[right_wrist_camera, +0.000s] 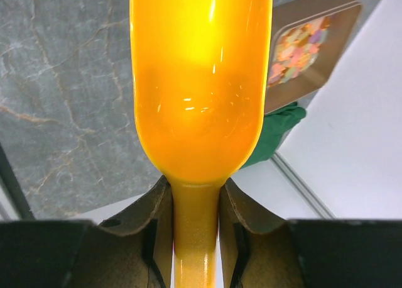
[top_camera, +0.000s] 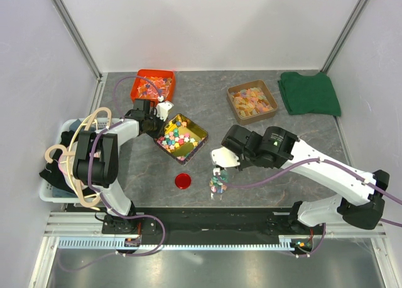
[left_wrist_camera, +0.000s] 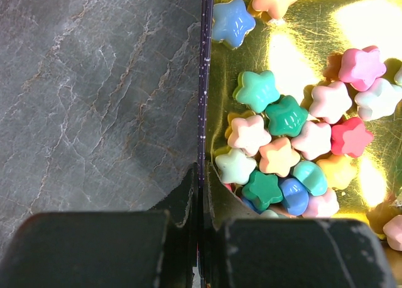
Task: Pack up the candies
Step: Place the fake candies in the packing bottle, then scoop the fake candies from the storage box.
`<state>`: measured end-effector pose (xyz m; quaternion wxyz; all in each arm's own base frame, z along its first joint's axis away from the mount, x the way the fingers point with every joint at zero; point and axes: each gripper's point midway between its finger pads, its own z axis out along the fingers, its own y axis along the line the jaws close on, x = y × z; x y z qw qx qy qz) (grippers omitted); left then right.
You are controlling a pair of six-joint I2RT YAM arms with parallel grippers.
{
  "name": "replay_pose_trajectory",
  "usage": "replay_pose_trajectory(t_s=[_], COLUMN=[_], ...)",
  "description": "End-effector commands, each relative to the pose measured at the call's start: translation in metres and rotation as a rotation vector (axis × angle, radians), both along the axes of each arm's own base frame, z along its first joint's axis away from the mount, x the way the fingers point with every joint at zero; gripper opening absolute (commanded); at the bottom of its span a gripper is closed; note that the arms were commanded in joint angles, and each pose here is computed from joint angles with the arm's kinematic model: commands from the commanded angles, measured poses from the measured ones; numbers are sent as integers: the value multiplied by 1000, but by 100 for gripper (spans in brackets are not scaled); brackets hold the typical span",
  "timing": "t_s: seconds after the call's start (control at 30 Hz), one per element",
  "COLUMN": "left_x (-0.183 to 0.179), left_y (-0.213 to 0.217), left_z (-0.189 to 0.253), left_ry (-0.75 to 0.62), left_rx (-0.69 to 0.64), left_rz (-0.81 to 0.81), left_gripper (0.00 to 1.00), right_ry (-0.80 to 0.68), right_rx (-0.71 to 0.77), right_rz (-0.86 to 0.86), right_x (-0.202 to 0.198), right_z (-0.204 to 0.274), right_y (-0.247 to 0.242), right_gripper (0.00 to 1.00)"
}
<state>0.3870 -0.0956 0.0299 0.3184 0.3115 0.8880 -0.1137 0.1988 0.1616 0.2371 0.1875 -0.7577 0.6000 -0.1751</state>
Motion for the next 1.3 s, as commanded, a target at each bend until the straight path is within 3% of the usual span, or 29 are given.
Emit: replay_pose_trajectory(t_s=[0.0,0.3,0.53,0.77,0.93,1.27], left_x=[15,29,39,50,50,36], left_y=[-12,-29,-36,-40,-51,-68], left_z=[21,69,91,121,144,134], left_ry=[-56,-190,-268,-456,-535,-515], left_rx=[-60,53,126,202,183,176], left_rz=[-45,-118,-136,-104,-113,-198], left_gripper=[2,2,2,2,2,2], right_ry=[-79,-266,-295,-298,-293,-352], right_rx=[-10,-6,-54,-159,-201,-289], right_rz=[11,-17,-54,-29,-13,-28], right_x=[16,95,148,165,169,183], right_z=[18,14,-4,-23,-28,-28], right_y=[8,50,71,77,78,77], right_gripper=[0,0,0,0,0,0])
